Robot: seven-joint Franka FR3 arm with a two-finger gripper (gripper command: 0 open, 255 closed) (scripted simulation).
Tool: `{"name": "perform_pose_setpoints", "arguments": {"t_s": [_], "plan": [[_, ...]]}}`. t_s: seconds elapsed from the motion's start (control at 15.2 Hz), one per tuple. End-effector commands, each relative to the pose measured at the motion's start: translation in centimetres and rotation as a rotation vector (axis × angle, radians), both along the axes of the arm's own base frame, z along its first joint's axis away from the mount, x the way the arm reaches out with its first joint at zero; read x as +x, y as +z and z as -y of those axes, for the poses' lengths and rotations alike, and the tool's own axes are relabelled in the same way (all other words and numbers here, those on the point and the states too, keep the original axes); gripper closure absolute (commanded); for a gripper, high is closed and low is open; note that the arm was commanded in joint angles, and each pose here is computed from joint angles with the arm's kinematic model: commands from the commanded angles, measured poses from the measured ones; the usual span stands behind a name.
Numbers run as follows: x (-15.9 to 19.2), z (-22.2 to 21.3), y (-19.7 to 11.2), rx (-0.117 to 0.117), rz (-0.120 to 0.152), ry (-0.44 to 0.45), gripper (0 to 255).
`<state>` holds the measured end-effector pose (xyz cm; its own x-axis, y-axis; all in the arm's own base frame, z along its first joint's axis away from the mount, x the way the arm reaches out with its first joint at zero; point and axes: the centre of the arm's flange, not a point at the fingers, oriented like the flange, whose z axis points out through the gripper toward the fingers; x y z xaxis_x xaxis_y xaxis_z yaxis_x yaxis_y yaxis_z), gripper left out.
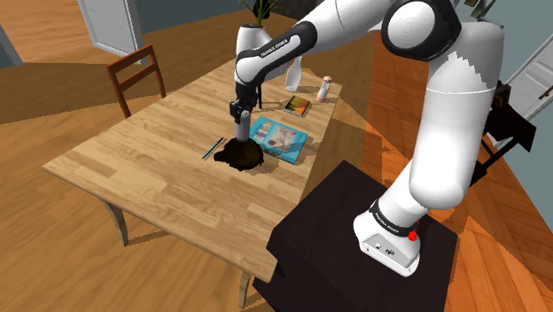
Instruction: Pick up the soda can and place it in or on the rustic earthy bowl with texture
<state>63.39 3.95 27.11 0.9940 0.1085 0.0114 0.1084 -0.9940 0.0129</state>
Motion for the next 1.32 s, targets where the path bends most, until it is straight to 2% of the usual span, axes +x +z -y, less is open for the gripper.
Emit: {"name": "perform_pose_setpoints", "arguments": {"t_s": [0.0,0.59,1.12,1.19,1.25], "plan": [[0.0,-0.1,-1.0,0.0,0.001,0.0,255],[0.0,-0.1,-5.8,0.0,0.001,0.0,255],[0.0,-0.1,-5.8,0.0,0.001,0.0,255],[0.0,-0.1,-5.8,0.0,0.001,0.0,0],[0.0,-0.1,-5.8,0.0,0.001,0.0,0]]}}
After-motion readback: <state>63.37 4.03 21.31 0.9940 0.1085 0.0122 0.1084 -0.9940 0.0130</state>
